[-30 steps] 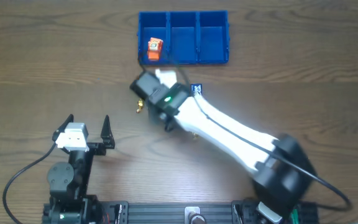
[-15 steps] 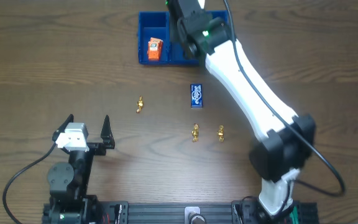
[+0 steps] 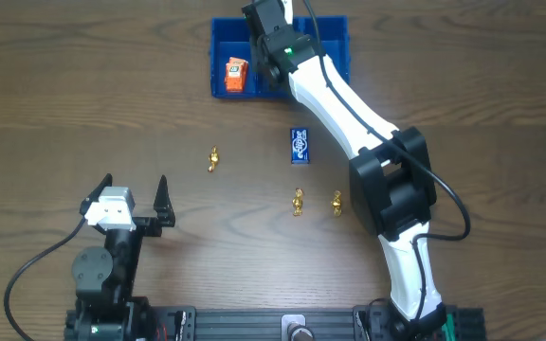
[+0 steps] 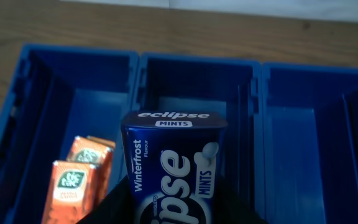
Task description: Sort Candies Into Trays
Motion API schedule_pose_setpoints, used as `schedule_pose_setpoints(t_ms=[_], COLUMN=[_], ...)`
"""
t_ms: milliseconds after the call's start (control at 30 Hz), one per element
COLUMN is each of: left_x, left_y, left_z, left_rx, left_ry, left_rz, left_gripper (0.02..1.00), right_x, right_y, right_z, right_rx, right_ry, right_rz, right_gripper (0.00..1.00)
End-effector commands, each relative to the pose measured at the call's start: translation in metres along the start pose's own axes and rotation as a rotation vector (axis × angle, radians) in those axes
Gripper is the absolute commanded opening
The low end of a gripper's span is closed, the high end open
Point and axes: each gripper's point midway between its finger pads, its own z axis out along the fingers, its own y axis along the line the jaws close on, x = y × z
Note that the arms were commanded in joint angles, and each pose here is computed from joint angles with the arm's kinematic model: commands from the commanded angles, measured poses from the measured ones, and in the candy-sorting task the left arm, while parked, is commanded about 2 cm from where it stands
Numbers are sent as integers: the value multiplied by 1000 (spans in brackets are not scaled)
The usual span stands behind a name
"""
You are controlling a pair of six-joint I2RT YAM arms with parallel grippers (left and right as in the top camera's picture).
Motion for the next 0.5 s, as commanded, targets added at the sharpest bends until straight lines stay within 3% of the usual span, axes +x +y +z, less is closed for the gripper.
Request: schedule_pose_setpoints(t_ms=[33, 433, 500], left_x=[16, 16, 16], left_y=[-1, -1, -1], left_z=[1, 1, 1], left_rx=[11, 11, 11], left_ry=[49, 49, 49], left_rz=[11, 11, 11], left_gripper=[996, 998, 998], right_x=[-12, -13, -12], right_y=[-3, -8, -9], right_z=[-2, -1, -1], right_rx=[6, 15, 15], right_ry=[-30, -29, -27], right_rz=[3, 26, 25], right_gripper=[220, 251, 303])
